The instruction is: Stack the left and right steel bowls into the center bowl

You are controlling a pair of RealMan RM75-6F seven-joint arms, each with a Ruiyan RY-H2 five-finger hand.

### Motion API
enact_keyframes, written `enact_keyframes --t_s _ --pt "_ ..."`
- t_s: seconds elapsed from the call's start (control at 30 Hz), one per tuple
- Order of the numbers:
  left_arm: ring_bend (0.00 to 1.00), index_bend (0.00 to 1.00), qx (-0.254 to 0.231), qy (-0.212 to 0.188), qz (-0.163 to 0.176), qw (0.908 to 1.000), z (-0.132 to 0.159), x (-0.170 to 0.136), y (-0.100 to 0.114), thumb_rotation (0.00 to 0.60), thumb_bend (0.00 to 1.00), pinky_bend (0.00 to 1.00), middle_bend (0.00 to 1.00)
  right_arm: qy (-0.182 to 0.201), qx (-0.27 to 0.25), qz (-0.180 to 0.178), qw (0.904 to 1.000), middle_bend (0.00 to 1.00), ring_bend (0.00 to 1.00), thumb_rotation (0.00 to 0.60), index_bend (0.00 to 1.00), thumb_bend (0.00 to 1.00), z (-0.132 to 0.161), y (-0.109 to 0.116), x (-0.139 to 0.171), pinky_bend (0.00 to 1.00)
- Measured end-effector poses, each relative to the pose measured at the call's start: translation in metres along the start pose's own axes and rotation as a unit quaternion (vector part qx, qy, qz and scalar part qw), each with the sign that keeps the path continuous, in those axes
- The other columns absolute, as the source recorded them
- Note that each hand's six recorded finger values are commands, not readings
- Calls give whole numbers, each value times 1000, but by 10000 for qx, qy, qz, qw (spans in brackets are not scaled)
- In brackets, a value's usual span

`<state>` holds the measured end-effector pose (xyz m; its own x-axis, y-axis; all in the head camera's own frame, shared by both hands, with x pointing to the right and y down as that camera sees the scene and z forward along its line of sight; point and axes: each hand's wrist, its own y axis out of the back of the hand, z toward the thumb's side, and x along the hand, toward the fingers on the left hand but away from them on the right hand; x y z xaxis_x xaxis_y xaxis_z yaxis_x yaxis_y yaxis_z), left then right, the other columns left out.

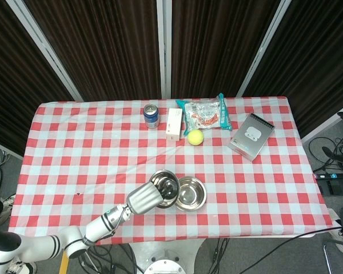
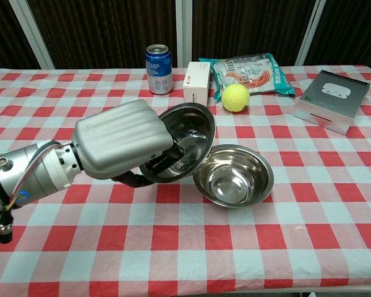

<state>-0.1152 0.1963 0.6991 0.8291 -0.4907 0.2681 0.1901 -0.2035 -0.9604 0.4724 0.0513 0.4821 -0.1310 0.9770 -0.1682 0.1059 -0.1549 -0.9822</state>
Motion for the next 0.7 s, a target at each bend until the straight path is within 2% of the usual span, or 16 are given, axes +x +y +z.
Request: enact_keyframes --t_s 0.37,0.7 --pt "846 711 6 -169 -122 9998 13 9 -13 600 382 934 721 38 -107 -149 9998 292 190 600 267 41 2 23 3 137" --pt "846 711 137 -224 -19 9997 9 23 0 600 381 934 722 -12 -275 -380 9989 299 190 600 270 41 0 39 7 137"
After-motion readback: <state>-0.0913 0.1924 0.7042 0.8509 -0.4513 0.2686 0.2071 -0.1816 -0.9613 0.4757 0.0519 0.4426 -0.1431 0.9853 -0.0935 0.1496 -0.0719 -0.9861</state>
